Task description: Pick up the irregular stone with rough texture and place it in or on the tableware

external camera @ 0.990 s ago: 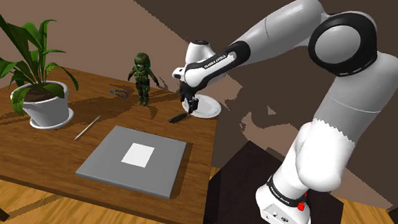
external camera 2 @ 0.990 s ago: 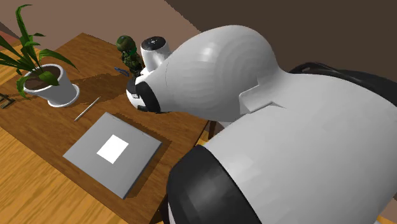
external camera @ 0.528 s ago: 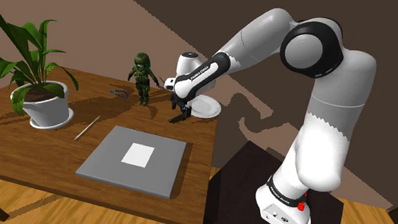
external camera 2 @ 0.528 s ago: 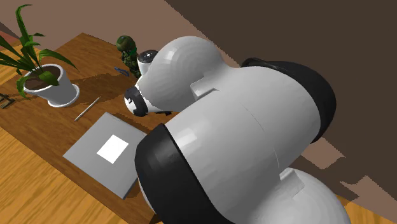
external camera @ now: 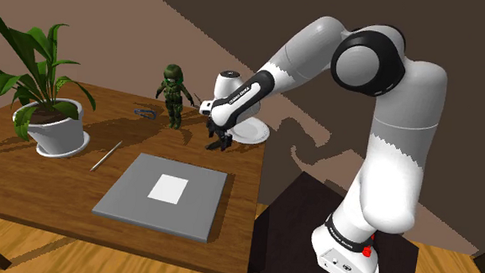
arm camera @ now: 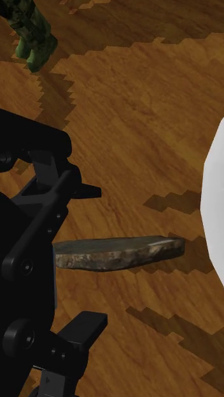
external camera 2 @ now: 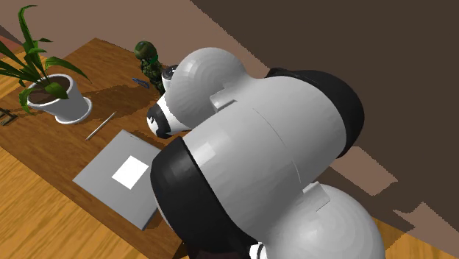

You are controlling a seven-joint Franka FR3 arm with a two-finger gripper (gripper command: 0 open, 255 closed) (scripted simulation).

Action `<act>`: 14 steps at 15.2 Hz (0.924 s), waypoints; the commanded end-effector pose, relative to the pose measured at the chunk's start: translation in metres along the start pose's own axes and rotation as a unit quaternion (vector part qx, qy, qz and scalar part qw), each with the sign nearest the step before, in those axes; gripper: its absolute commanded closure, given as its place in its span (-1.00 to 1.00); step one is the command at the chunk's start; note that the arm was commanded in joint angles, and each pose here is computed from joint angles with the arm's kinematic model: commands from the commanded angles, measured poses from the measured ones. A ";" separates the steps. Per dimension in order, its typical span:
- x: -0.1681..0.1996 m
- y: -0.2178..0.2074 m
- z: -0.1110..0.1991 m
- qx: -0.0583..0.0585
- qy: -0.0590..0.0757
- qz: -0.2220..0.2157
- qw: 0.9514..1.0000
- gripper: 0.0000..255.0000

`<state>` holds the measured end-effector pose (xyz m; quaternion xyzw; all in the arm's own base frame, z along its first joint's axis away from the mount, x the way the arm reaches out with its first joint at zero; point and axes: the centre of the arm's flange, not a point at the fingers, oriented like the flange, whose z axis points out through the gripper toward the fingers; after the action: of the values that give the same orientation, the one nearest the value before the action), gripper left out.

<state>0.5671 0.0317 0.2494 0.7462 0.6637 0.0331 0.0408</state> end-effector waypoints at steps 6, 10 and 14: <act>0.000 0.000 0.000 0.000 0.000 0.000 1.000 1.00; 0.000 0.000 0.000 0.000 0.000 0.000 1.000 1.00; 0.000 0.000 0.000 0.000 0.000 0.000 1.000 1.00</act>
<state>0.5674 0.0317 0.2497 0.7461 0.6637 0.0337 0.0411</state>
